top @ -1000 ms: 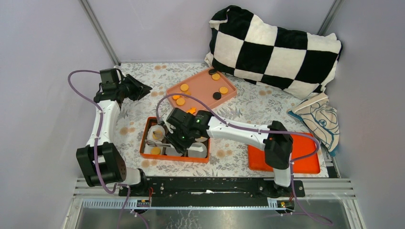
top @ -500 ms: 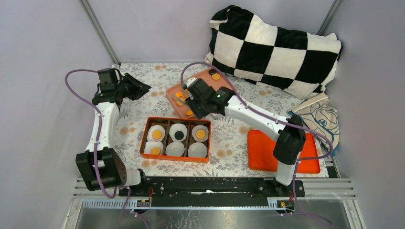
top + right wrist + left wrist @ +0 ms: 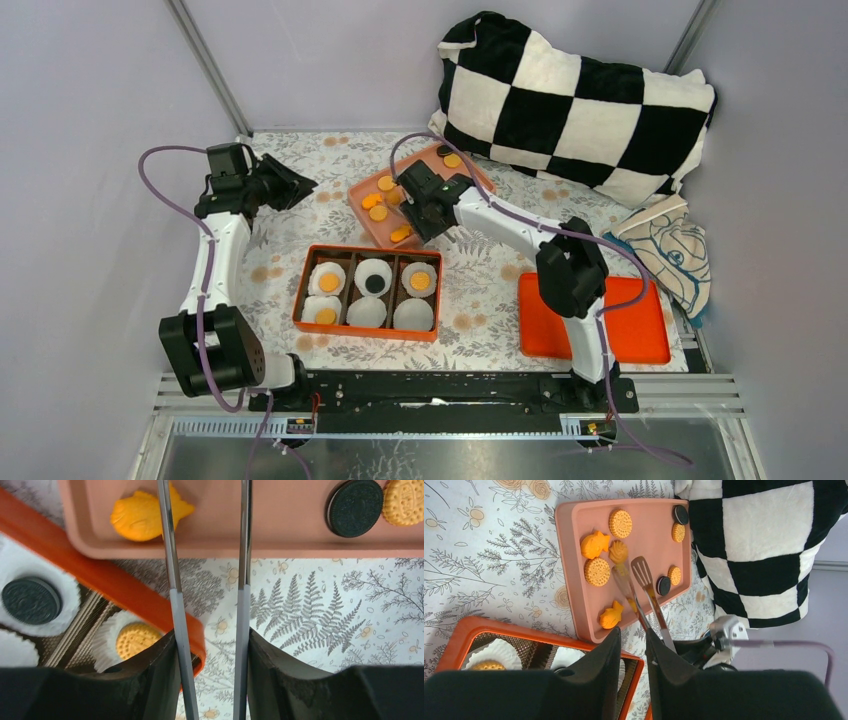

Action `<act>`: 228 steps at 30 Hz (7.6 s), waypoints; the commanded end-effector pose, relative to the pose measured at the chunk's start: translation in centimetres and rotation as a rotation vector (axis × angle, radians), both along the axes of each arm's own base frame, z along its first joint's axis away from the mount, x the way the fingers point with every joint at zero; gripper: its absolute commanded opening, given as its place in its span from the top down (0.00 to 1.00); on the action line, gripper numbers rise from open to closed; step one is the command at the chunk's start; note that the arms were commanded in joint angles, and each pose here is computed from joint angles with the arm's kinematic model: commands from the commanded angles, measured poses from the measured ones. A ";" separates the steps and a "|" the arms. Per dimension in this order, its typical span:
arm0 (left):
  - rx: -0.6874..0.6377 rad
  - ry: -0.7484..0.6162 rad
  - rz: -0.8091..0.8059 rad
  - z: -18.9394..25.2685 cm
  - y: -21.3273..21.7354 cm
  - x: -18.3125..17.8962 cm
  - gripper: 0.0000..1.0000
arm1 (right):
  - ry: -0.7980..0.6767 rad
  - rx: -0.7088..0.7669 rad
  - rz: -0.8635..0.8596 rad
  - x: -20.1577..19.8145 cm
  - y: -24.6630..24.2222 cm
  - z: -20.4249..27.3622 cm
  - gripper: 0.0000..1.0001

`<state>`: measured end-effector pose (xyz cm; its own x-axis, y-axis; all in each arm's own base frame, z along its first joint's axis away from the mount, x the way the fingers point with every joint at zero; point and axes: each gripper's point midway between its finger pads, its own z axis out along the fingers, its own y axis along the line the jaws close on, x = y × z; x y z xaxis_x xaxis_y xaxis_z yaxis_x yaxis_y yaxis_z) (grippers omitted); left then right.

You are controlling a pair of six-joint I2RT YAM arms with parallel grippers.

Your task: Pack the cookies

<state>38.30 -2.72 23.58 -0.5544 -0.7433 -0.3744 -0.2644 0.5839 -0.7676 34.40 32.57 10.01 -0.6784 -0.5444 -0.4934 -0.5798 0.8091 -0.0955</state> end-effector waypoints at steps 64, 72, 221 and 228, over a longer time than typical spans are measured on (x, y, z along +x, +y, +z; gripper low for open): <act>0.066 -0.004 -0.012 -0.3 0.2 -2.2 0.71 | 0.097 0.353 0.244 -17.0 0.7 9.6 0.99; 0.060 0.005 -0.018 -0.8 0.1 -2.5 0.71 | 0.206 0.293 0.306 -21.8 0.5 7.2 0.98; 0.053 0.017 -0.068 -2.1 -0.7 -2.6 0.70 | 0.304 0.236 0.078 -25.2 -6.2 2.6 0.48; 0.052 0.015 -0.074 -2.1 -0.7 -2.6 0.69 | 0.277 0.241 0.076 -24.7 -6.0 3.1 0.50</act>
<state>35.78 -3.08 21.11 -0.6058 -0.6988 -0.3803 -0.2716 0.6310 -0.7267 8.85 25.76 11.64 -0.7785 -0.5130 -0.3617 -0.6134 0.7438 0.2655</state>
